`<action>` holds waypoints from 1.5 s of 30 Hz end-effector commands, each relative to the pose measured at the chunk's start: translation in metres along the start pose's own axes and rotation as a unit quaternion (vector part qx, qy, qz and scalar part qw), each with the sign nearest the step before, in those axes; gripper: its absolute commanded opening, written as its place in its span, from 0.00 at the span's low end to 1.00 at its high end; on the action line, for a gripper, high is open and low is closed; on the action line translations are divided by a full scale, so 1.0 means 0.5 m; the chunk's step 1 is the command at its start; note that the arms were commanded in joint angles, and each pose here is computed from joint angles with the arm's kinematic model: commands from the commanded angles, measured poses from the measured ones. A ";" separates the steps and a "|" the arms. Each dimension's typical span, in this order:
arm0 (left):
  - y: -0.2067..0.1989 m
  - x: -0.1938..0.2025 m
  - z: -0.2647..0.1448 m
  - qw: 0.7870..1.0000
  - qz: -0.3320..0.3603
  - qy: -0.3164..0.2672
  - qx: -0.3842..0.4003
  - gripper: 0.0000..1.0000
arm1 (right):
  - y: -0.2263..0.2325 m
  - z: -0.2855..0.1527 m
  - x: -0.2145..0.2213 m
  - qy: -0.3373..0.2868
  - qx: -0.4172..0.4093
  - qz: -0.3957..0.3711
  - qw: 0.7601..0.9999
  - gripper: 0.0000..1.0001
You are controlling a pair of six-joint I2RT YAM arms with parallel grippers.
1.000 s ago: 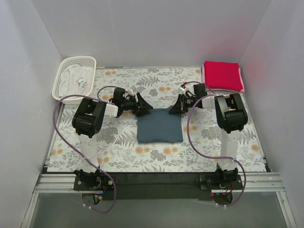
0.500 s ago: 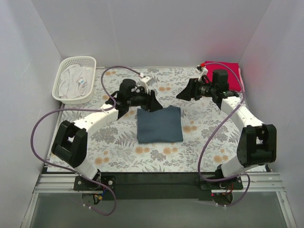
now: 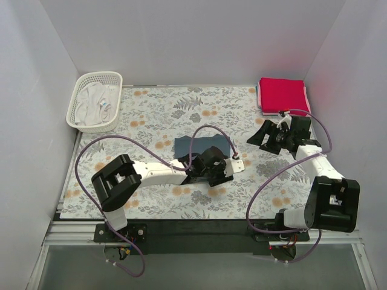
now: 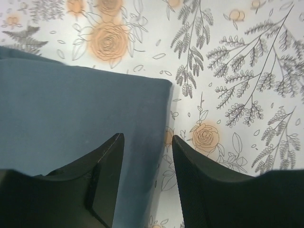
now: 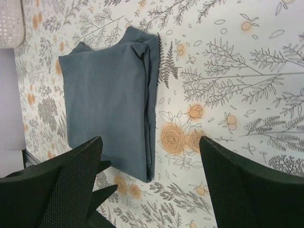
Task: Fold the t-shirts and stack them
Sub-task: Neatly place the folded tshirt to the corner
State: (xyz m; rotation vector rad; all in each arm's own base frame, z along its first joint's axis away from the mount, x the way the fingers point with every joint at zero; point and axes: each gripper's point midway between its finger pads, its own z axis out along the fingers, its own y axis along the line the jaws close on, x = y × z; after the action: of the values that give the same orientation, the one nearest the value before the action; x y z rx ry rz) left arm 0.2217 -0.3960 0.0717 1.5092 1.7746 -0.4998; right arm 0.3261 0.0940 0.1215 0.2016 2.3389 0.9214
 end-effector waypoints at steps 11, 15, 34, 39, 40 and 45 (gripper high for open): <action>-0.040 -0.008 0.094 0.996 0.087 -0.008 -0.015 0.41 | -0.055 -0.002 0.024 -0.040 0.058 0.106 0.992 0.82; -0.022 0.002 0.098 0.996 0.084 -0.002 -0.042 0.18 | -0.067 0.010 0.070 -0.026 0.048 0.137 0.989 0.80; 0.059 -0.154 0.004 0.993 -0.066 -0.098 -0.013 0.00 | 0.009 0.116 0.149 0.026 -0.041 0.170 0.984 0.72; 0.058 -0.163 -0.001 0.993 -0.068 -0.095 0.003 0.00 | 0.020 0.131 0.148 0.025 -0.051 0.192 0.980 0.79; 0.058 -0.162 0.000 0.993 -0.067 -0.094 0.003 0.00 | 0.025 0.135 0.141 0.021 -0.057 0.195 0.979 0.79; 0.057 -0.154 0.001 0.994 -0.069 -0.089 0.007 0.00 | 0.036 0.153 0.124 0.015 -0.071 0.199 0.977 0.78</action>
State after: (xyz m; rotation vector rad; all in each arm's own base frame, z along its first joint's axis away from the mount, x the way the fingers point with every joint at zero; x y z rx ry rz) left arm 0.2525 -0.4346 0.0930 1.3443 1.8177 -0.6404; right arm 0.3023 0.1668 0.0463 0.6373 2.3607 1.2476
